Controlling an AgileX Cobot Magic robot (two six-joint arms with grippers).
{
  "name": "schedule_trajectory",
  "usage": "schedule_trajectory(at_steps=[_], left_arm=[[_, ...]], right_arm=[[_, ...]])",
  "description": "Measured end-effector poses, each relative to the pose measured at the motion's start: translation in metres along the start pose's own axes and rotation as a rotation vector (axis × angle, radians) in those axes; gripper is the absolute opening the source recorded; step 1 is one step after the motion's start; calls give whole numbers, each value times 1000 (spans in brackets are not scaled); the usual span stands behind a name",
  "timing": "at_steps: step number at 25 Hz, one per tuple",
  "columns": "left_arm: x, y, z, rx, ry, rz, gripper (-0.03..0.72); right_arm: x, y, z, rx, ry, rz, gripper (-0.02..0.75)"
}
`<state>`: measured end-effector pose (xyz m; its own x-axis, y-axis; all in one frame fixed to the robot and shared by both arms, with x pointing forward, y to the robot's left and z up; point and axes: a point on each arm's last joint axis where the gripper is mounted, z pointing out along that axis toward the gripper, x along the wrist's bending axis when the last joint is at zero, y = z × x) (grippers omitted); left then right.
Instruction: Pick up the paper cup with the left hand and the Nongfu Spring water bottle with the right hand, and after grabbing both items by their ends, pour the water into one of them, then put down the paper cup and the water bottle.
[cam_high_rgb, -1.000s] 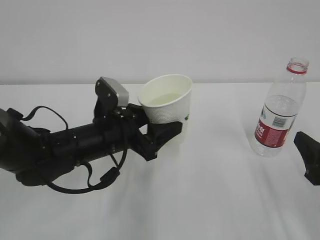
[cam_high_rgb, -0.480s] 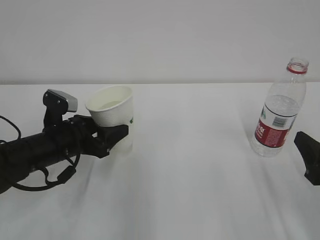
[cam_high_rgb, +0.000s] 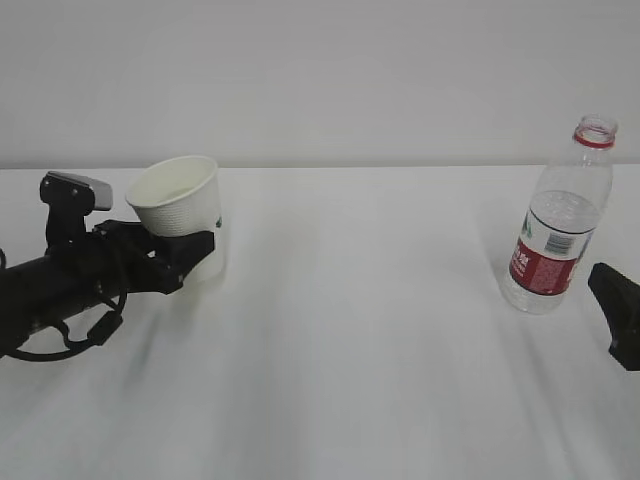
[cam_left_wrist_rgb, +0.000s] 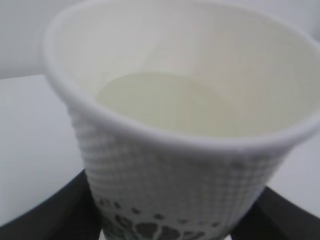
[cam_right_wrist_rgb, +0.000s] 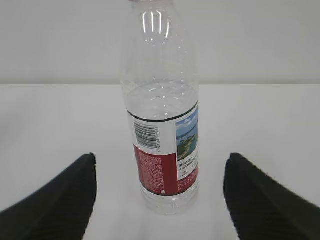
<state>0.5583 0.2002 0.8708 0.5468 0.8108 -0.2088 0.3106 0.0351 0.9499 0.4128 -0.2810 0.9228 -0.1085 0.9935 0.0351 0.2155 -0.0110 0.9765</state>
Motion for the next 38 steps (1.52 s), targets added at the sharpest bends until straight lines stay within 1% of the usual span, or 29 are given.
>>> schedule_trajectory(at_steps=[4, 7, 12, 15, 21, 27, 38], left_arm=[[9, 1, -3, -7, 37, 15, 494], [11, 0, -5, -10, 57, 13, 494], [15, -12, -18, 18, 158, -18, 494], [15, -12, -24, 25, 191, -6, 494], [16, -8, -26, 9, 210, 27, 494], [20, -13, -33, 20, 281, -1, 494], [20, -13, -34, 23, 289, 1, 476]], right_arm=[[0, 0, 0, 0, 0, 0, 595], [0, 0, 0, 0, 0, 0, 595], [0, 0, 0, 0, 0, 0, 595], [0, 0, 0, 0, 0, 0, 594], [0, 0, 0, 0, -4, 2, 594], [-1, 0, 0, 0, -7, 3, 594], [-1, 0, 0, 0, -9, 4, 594]])
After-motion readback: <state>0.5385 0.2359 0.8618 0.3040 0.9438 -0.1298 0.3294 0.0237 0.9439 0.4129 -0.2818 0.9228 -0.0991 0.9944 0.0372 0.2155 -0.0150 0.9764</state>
